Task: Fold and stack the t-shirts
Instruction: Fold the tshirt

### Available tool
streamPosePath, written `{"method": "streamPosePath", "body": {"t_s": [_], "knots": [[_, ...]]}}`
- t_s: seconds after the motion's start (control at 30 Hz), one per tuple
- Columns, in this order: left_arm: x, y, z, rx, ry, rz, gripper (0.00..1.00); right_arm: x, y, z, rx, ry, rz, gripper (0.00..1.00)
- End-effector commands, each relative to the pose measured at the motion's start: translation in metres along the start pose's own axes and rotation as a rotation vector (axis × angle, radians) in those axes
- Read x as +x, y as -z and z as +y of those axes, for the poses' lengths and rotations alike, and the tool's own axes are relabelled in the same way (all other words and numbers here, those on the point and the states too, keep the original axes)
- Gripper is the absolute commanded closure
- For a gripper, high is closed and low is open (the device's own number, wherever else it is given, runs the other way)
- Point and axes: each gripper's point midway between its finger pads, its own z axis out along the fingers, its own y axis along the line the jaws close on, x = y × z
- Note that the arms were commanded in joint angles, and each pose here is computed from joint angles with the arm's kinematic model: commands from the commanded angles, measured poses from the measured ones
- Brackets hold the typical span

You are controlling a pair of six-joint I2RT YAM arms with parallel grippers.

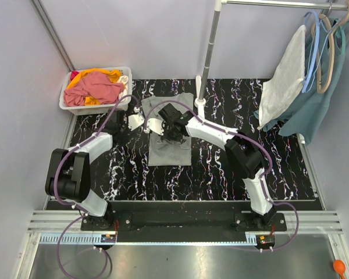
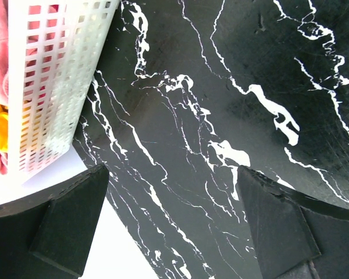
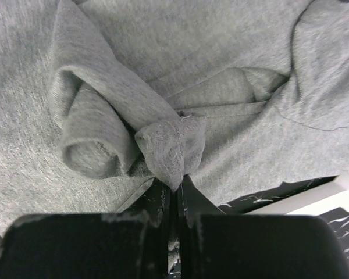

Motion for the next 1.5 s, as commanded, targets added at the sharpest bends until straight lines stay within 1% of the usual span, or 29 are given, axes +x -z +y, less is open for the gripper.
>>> {"method": "streamPosePath", "body": {"t_s": [0.0,0.03,0.17,0.2,0.27,0.3,0.37,0.4,0.43,0.53,0.73,0.83,0.87,0.9,0.93,0.97,1.0,1.03,1.07,1.1,1.13,1.17,1.2,1.27,1.3,1.37,1.4,1.47], "knots": [[-0.019,-0.001,0.017,-0.042,0.039,-0.072,0.01,-0.021,0.006,-0.033,0.097,0.008,-0.049,1.0],[-0.019,-0.001,0.016,-0.04,0.039,-0.072,0.01,-0.024,0.008,-0.038,0.114,0.004,-0.054,1.0],[-0.019,-0.001,0.017,-0.042,0.044,-0.074,0.01,-0.023,0.007,-0.053,0.171,-0.003,-0.038,0.89],[-0.019,0.0,0.017,-0.042,0.044,-0.074,0.01,-0.022,0.006,-0.055,0.18,-0.007,-0.036,0.82],[-0.019,0.0,0.017,-0.042,0.042,-0.076,0.01,-0.021,0.007,-0.063,0.21,-0.014,-0.032,0.75],[-0.019,0.001,0.017,-0.042,0.044,-0.078,0.01,-0.022,0.006,-0.066,0.222,-0.015,-0.033,0.62],[-0.019,0.001,0.016,-0.04,0.042,-0.078,0.01,-0.021,0.006,-0.073,0.253,-0.019,-0.024,0.54],[-0.018,0.001,0.015,-0.039,0.044,-0.077,0.01,-0.022,0.007,-0.076,0.266,-0.02,-0.027,0.48],[-0.018,0.001,0.014,-0.037,0.045,-0.078,0.01,-0.02,0.008,-0.078,0.278,-0.021,-0.021,0.45],[-0.016,0.0,0.011,-0.031,0.046,-0.075,0.01,-0.021,0.009,-0.085,0.309,-0.028,-0.022,0.4],[-0.016,0.0,0.01,-0.031,0.057,-0.079,0.01,-0.018,0.015,-0.096,0.373,-0.055,-0.009,0.39],[-0.022,0.006,0.011,-0.026,0.078,-0.104,0.01,-0.012,0.025,-0.094,0.382,-0.086,-0.005,0.38],[-0.022,0.009,0.009,-0.009,0.085,-0.103,0.01,-0.015,0.039,-0.096,0.394,-0.096,-0.026,0.36],[-0.027,0.012,0.009,0.002,0.092,-0.123,0.01,-0.008,0.039,-0.089,0.383,-0.103,-0.016,0.27],[-0.029,0.015,0.009,0.008,0.11,-0.131,0.01,-0.007,0.043,-0.085,0.374,-0.124,-0.03,0.25],[-0.03,0.017,0.004,0.035,0.116,-0.129,0.01,-0.009,0.059,-0.085,0.384,-0.136,-0.052,0.23],[-0.035,0.021,0.001,0.061,0.121,-0.151,0.01,0.0,0.058,-0.076,0.365,-0.143,-0.039,0.19],[-0.037,0.025,-0.006,0.107,0.134,-0.155,0.01,0.001,0.062,-0.07,0.356,-0.166,-0.051,0.17],[-0.041,0.029,-0.011,0.136,0.14,-0.169,0.01,0.001,0.078,-0.07,0.368,-0.18,-0.072,0.13],[-0.05,0.034,-0.019,0.186,0.141,-0.207,0.01,0.012,0.074,-0.057,0.342,-0.184,-0.052,0.06],[-0.051,0.04,-0.028,0.233,0.157,-0.205,0.01,0.015,0.077,-0.05,0.326,-0.197,-0.061,0.01],[-0.055,0.044,-0.035,0.27,0.159,-0.217,0.01,0.014,0.09,-0.047,0.332,-0.204,-0.082,0.0],[-0.064,0.05,-0.047,0.321,0.153,-0.243,0.01,0.026,0.087,-0.035,0.308,-0.21,-0.06,0.0],[-0.067,0.059,-0.063,0.395,0.158,-0.234,0.01,0.031,0.099,-0.027,0.301,-0.228,-0.08,0.0],[-0.073,0.062,-0.072,0.433,0.15,-0.245,0.01,0.042,0.094,-0.015,0.279,-0.229,-0.058,0.0],[-0.078,0.067,-0.083,0.491,0.166,-0.232,0.01,0.047,0.099,-0.005,0.262,-0.247,-0.066,0.02],[-0.084,0.071,-0.09,0.527,0.168,-0.245,0.01,0.056,0.093,0.007,0.236,-0.25,-0.049,0.02],[-0.088,0.071,-0.098,0.572,0.184,-0.237,0.01,0.06,0.093,0.017,0.212,-0.269,-0.056,0.05]]}}
